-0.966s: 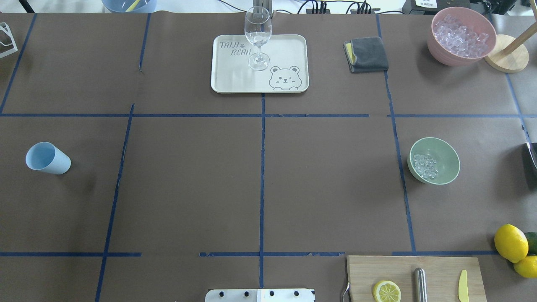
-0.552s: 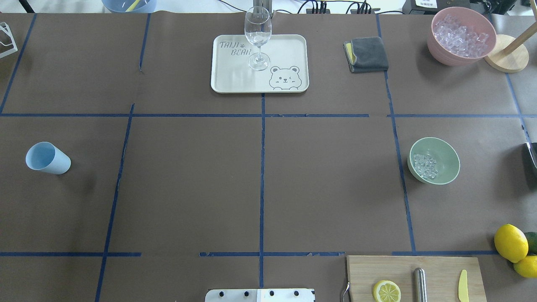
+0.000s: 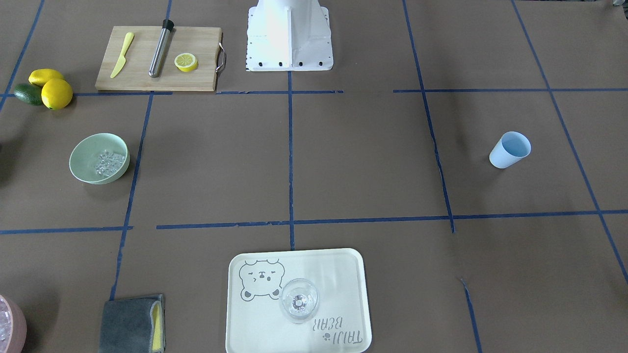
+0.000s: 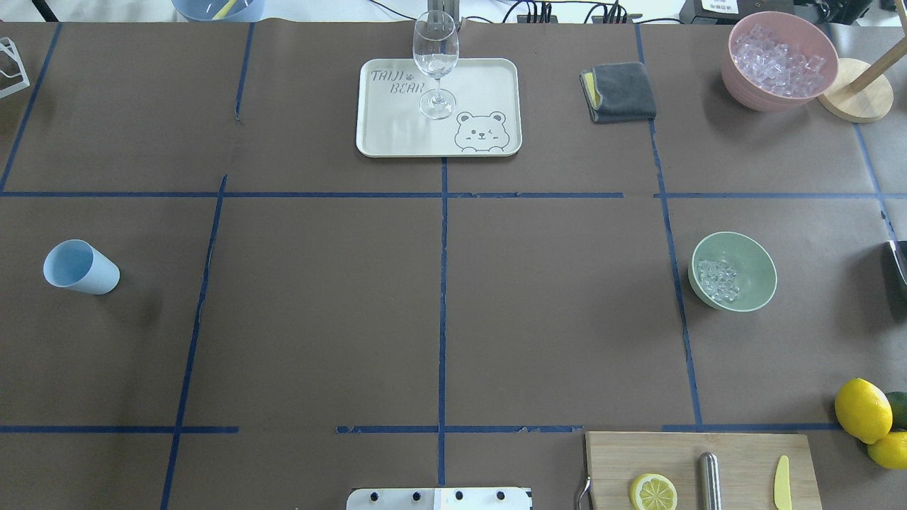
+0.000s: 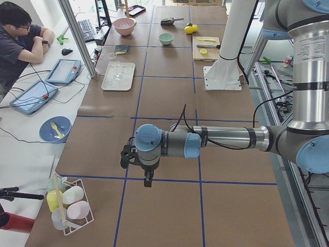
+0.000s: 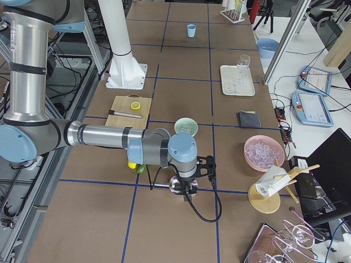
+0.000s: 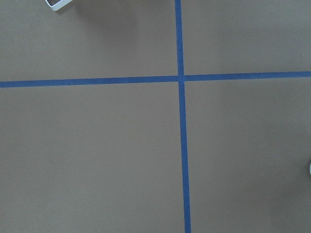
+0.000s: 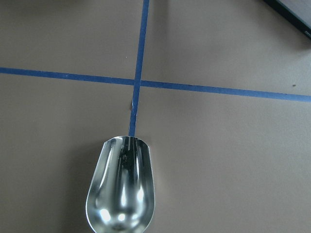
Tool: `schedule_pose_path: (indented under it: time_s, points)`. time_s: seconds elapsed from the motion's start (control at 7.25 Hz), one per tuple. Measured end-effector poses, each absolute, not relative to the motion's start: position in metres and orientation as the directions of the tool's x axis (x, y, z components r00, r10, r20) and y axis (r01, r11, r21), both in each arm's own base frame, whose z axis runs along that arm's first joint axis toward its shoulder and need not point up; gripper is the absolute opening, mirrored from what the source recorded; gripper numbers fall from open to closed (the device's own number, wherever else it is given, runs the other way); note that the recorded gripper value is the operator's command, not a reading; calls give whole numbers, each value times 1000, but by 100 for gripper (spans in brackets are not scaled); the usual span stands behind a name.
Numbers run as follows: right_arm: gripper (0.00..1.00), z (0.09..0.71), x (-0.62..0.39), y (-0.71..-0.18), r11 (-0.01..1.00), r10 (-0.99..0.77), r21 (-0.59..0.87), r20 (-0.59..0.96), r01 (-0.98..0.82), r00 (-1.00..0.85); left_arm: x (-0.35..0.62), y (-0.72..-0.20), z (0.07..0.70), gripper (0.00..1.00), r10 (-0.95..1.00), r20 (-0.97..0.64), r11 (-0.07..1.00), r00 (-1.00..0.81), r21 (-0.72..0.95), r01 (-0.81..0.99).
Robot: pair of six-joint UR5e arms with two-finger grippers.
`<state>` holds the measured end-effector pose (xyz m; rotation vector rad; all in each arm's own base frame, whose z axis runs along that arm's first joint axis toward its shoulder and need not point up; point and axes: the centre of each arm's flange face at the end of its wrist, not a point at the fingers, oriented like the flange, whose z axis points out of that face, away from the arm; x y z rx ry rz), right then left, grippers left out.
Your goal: Pour ice into bowl
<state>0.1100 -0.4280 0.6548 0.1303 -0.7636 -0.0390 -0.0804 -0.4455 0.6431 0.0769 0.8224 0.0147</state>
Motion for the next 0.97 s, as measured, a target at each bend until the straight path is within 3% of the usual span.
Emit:
schedule_pose_path:
  time_s: [0.97]
  points:
    - [100, 651, 110, -427, 990, -86, 138, 685, -13, 723, -79, -434, 652, 100, 24, -738, 999, 674, 49, 18]
